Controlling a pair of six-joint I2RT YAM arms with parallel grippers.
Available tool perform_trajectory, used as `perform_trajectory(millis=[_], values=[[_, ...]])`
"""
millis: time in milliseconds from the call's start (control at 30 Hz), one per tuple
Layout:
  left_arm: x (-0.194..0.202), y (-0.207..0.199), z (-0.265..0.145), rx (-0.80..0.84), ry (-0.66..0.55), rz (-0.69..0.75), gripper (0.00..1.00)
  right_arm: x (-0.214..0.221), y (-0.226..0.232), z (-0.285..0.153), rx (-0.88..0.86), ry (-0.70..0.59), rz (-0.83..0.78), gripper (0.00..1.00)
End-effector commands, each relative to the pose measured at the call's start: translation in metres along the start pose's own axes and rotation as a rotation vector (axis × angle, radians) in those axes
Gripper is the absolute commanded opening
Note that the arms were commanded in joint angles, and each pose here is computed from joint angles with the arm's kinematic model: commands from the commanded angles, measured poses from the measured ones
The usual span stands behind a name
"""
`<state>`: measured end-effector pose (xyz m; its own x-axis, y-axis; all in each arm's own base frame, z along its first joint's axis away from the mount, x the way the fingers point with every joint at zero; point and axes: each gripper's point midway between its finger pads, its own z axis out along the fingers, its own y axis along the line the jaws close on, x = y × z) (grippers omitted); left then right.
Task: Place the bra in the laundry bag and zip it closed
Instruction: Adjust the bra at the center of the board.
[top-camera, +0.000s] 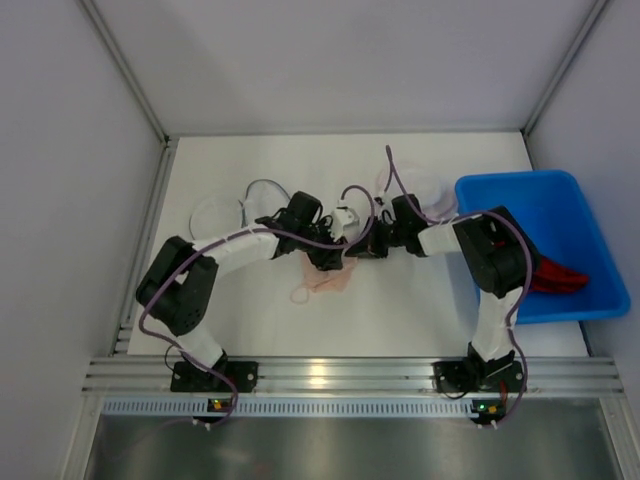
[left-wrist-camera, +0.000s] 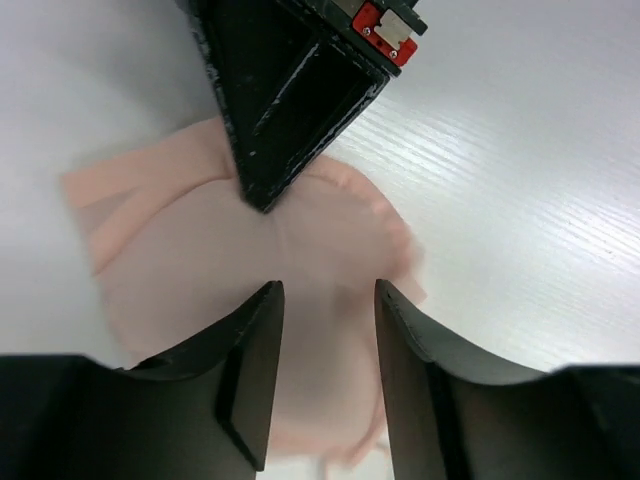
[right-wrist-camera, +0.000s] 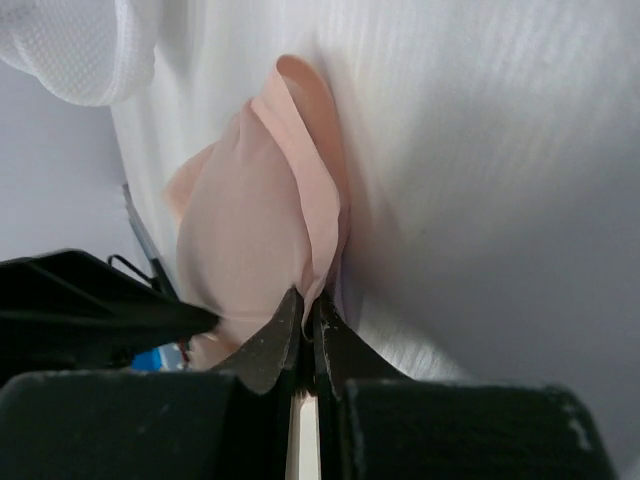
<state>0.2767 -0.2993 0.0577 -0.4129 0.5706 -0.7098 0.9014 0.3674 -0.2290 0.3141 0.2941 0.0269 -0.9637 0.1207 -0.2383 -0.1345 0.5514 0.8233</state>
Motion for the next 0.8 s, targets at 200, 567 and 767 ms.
perform_trajectory(millis=[200, 567, 767], values=[[-0.026, -0.013, -0.047, -0.26, -0.004, 0.382, 0.71, -0.019, 0.021, -0.021, -0.034, -0.085, 0.297, 0.0], [-0.036, -0.032, -0.01, -0.367, 0.08, 0.429, 0.76, -0.013, 0.03, -0.029, -0.011, -0.067, 0.563, 0.0], [-0.03, -0.019, 0.005, -0.506, 0.165, 0.462, 0.77, -0.013, 0.042, -0.035, -0.024, -0.067, 0.634, 0.0]])
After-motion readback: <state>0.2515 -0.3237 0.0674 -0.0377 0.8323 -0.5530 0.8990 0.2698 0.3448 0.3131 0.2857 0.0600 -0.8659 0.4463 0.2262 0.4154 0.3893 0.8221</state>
